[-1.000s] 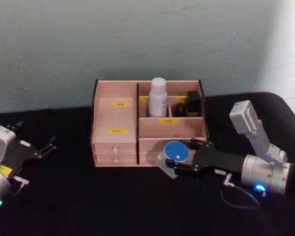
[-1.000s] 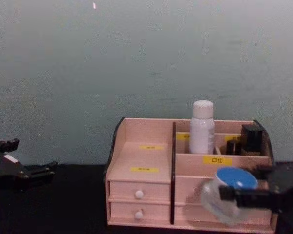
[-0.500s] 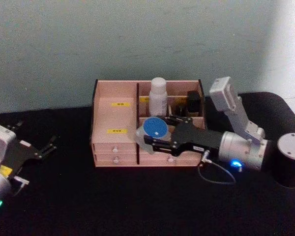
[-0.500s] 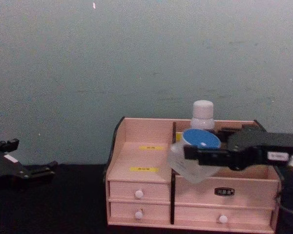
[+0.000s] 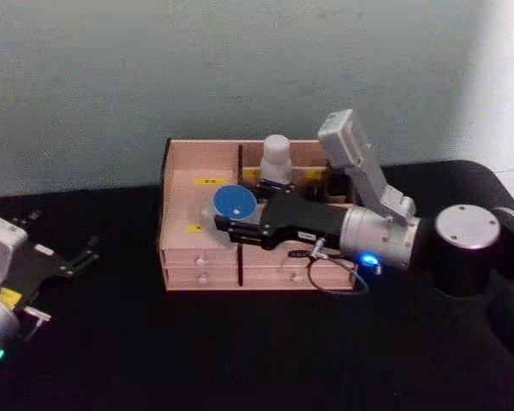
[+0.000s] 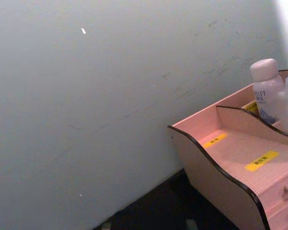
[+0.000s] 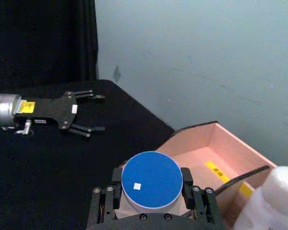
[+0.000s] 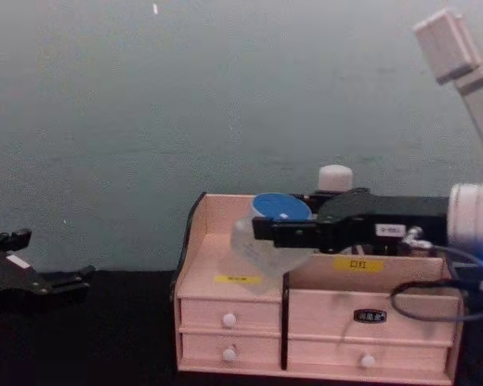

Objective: Pick up the facial cleanser and watermelon frost from the table and place them into the tiered storage box.

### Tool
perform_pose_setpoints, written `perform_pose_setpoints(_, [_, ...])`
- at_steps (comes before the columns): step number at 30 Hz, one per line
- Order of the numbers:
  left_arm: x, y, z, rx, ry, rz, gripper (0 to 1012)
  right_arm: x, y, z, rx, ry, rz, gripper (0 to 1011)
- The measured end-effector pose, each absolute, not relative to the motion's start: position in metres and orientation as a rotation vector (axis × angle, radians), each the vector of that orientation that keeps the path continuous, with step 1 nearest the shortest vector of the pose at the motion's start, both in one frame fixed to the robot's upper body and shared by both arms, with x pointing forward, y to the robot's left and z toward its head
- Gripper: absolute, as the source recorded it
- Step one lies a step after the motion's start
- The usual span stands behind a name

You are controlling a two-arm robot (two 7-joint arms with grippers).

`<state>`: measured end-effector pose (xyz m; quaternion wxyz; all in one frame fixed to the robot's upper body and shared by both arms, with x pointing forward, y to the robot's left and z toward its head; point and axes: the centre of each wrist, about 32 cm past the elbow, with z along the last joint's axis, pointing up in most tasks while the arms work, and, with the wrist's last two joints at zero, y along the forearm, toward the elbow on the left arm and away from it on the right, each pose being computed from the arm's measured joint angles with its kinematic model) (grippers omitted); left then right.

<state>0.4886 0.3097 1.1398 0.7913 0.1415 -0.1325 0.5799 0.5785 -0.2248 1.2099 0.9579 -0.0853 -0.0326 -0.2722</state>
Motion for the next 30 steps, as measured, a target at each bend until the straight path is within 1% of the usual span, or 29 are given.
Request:
perform_pose_setpoints(14, [0.489, 0.310, 1.140, 0.304, -0.285, 1.248, 1001, 0.608, -0.198, 1.207, -0.202, -0.053, -0.564, 730])
perform_pose_setpoints(30, [0.489, 0.310, 1.140, 0.304, -0.285, 1.248, 1001, 0.633, -0.181, 1.203, -0.228, -0.032, -0.610, 730])
